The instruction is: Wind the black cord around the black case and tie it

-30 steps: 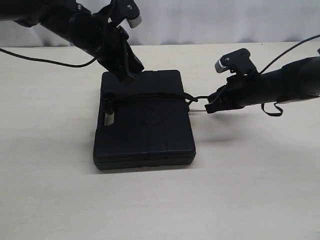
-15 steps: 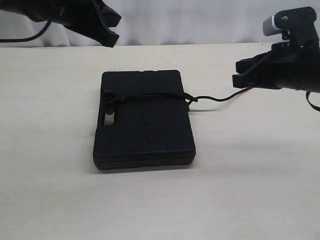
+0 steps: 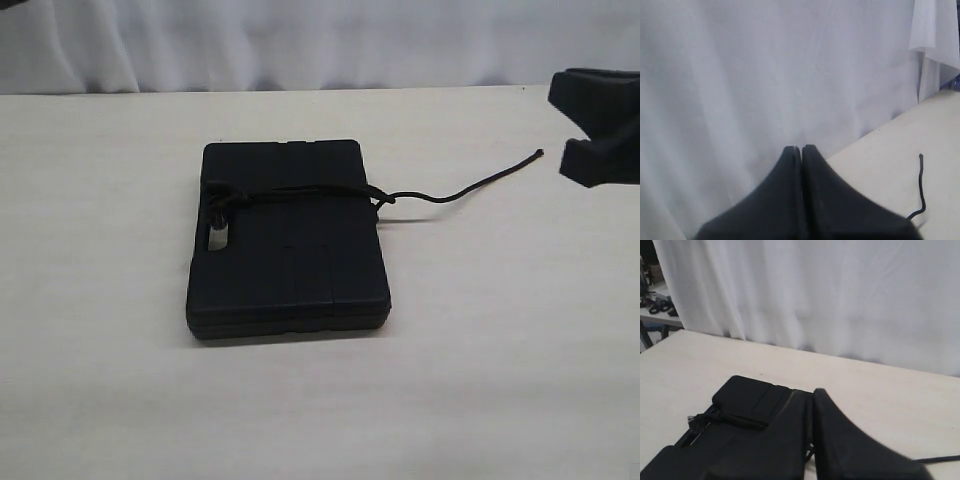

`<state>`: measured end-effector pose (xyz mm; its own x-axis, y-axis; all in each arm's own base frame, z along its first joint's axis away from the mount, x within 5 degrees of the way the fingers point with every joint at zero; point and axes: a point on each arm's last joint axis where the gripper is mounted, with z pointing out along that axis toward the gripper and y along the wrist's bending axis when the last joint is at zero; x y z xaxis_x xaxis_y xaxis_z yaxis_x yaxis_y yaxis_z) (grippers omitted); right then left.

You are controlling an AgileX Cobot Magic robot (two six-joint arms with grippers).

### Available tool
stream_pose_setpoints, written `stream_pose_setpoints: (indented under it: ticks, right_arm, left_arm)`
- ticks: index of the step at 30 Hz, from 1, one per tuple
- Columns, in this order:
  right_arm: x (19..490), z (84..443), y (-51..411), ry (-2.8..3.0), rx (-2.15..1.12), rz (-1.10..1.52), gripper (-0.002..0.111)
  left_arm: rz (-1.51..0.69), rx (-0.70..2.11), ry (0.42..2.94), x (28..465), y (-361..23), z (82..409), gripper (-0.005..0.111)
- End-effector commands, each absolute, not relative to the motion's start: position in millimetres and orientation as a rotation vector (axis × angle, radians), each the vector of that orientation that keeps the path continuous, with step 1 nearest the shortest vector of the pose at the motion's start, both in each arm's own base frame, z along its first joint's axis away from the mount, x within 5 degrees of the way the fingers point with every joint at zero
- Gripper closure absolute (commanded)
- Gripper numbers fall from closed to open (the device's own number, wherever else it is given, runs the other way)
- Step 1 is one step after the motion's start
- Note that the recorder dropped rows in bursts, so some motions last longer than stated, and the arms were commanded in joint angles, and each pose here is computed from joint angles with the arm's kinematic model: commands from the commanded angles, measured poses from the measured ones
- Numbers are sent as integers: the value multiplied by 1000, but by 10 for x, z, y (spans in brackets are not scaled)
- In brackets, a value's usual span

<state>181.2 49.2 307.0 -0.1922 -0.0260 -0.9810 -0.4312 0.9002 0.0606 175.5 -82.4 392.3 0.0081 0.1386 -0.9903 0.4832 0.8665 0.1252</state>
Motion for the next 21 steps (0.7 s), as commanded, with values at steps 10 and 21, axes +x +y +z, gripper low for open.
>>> stream_pose_setpoints:
  ticks: [10, 21]
  right_arm:
    - [1227, 3349, 449, 1520, -294, 436, 104]
    - [1172, 3374, 497, 1500, -313, 517, 104]
  left_arm:
    - [-283, 537, 1290, 761, -481, 4141, 107]
    - [-305, 563, 1181, 352, -366, 4193, 107]
